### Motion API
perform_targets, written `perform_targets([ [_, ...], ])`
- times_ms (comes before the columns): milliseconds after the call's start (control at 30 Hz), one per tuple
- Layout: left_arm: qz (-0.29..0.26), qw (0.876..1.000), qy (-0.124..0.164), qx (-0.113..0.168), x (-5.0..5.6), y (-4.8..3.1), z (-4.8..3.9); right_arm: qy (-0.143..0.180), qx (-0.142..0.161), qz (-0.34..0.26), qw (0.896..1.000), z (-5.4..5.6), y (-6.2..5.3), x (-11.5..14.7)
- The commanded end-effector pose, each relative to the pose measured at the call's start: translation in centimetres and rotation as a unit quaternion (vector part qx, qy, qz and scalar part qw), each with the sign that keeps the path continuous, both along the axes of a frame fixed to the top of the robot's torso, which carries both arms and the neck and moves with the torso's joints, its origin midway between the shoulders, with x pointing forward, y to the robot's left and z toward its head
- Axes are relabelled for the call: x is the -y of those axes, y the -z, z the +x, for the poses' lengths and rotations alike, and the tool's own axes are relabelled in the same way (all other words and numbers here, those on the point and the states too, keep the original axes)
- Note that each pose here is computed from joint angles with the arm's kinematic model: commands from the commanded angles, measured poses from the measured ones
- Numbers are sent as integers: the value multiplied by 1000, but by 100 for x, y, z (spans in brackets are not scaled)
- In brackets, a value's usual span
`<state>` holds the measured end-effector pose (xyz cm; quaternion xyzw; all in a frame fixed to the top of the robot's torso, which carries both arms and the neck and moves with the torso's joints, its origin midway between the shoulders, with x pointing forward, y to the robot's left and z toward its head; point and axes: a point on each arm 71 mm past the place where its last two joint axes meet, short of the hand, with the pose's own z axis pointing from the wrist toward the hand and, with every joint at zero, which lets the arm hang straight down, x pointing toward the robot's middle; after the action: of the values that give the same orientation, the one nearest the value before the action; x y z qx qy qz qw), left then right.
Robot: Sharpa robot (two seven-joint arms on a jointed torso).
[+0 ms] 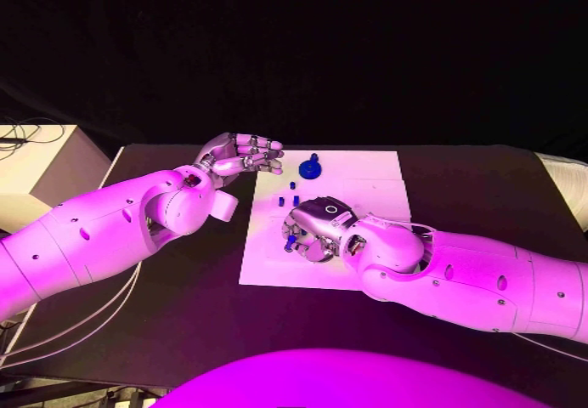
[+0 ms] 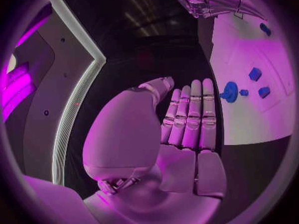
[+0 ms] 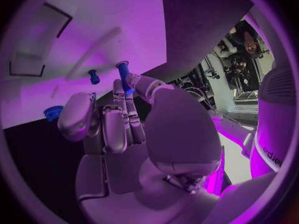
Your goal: Assemble the parts on the task board
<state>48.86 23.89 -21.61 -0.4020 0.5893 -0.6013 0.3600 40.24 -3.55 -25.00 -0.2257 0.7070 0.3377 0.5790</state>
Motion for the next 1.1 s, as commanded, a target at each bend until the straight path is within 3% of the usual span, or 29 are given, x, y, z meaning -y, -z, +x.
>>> perform_targets([
  [33, -7, 1000, 8, 0, 22, -6, -8, -3, 0, -13, 1000, 6, 27, 2],
  [633, -6, 1000, 7, 0, 13, -7, -9, -5, -11, -21, 1000, 0, 141, -21],
  [1100, -5, 1000, 6, -1, 2, -6, -9, -8, -7, 5, 1000, -4, 119, 0],
])
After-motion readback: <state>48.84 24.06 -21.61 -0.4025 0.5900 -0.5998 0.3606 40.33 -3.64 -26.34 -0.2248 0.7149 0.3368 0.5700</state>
